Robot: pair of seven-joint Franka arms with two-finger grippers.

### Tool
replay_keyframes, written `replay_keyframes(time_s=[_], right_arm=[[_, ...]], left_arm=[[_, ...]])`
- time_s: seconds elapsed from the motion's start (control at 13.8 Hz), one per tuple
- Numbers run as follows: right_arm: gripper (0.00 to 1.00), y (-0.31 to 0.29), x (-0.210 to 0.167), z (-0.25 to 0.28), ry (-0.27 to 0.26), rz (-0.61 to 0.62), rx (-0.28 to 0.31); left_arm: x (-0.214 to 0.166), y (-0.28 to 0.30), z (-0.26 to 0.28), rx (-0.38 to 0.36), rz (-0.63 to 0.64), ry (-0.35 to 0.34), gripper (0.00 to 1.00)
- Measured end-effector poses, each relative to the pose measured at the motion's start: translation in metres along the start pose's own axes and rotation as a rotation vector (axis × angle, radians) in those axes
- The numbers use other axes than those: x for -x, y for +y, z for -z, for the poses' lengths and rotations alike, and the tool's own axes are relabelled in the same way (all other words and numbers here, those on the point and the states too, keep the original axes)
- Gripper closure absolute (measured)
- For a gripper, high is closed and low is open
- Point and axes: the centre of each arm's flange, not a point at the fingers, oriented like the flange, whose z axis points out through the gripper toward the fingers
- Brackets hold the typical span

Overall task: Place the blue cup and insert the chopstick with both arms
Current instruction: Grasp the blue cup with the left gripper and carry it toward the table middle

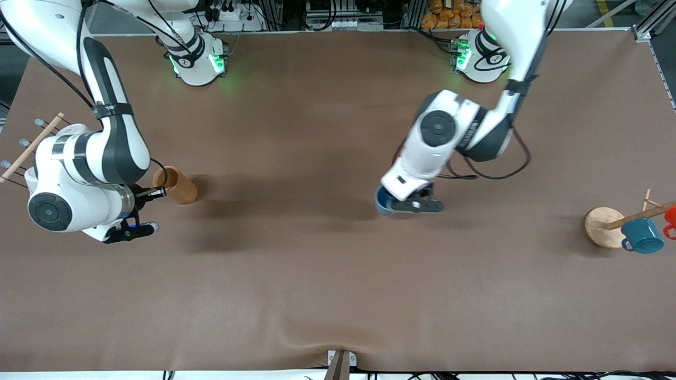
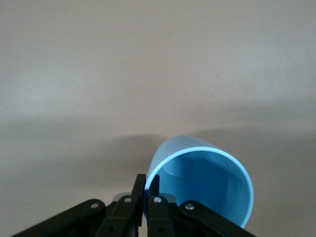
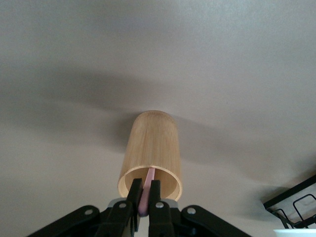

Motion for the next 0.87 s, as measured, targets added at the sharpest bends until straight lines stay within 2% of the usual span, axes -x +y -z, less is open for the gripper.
replay_keyframes(time_s=[0.29, 0.58, 0.65, 0.87], right_arm=[[0.9, 0.001, 0.006, 0.004, -0.031, -0.002, -0.004], [0.9, 0.0, 0.015, 0.021, -0.024, -0.004, -0.003], [0.9, 0.0, 0.021, 0.029, -0.015, -0.004, -0.002], [0.9, -0.003, 0.044, 0.071, 0.051, -0.007, 0.008]], left_arm=[[0.041, 0.071, -0.037, -0.017, 0.024, -0.035, 0.95], [0.056, 0.091, -0.054, -0.038, 0.045, -0.047, 0.95], [0.058, 0.092, -0.055, -0.042, 0.068, -0.044, 0.9], [0.06, 0.102, -0.05, -0.064, 0.128, -0.003, 0.61]])
